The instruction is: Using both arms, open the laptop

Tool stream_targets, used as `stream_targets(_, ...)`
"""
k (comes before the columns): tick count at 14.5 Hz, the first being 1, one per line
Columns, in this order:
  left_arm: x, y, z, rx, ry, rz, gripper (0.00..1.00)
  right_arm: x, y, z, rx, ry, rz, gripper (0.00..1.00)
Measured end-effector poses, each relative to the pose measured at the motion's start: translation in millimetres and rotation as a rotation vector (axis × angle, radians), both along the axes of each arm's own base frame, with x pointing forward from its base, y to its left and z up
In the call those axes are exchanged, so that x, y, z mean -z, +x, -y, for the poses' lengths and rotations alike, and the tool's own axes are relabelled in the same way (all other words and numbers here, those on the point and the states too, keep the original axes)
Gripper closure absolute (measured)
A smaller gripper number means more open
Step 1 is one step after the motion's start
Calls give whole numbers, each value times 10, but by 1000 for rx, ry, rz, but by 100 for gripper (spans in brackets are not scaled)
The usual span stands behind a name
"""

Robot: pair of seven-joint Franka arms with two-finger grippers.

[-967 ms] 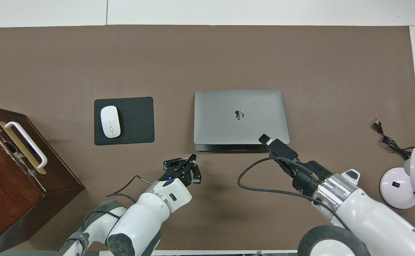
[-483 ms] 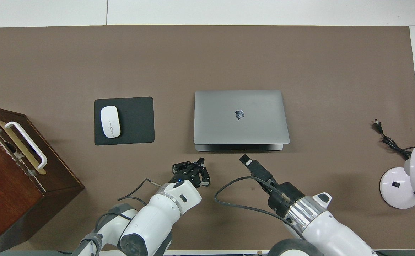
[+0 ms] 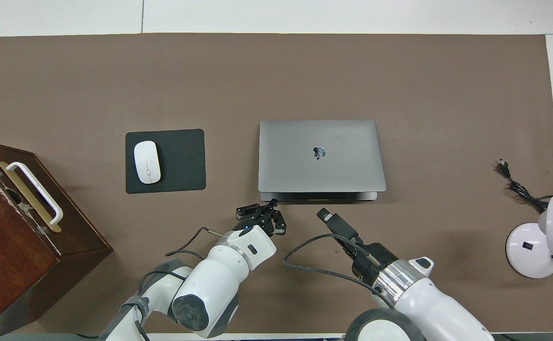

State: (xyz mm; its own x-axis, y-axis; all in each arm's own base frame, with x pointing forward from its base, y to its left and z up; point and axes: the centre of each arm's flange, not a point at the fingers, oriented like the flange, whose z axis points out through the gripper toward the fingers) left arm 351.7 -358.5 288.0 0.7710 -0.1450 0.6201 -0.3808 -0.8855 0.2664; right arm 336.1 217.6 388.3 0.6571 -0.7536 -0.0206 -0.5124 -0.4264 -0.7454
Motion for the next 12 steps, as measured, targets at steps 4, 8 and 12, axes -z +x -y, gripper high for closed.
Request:
stream_targets(4,12,159,-3,-14,5,15,99,62,1,-14,-3,-10,-12,0)
stream_targets(8,142,296,8,-21,26,17,99,204,52,-66,-5,-30,-41,0)
stream_targets(12,152,404,-63,-24,40,33,99,369,211,-192,-17,-56,-64,0)
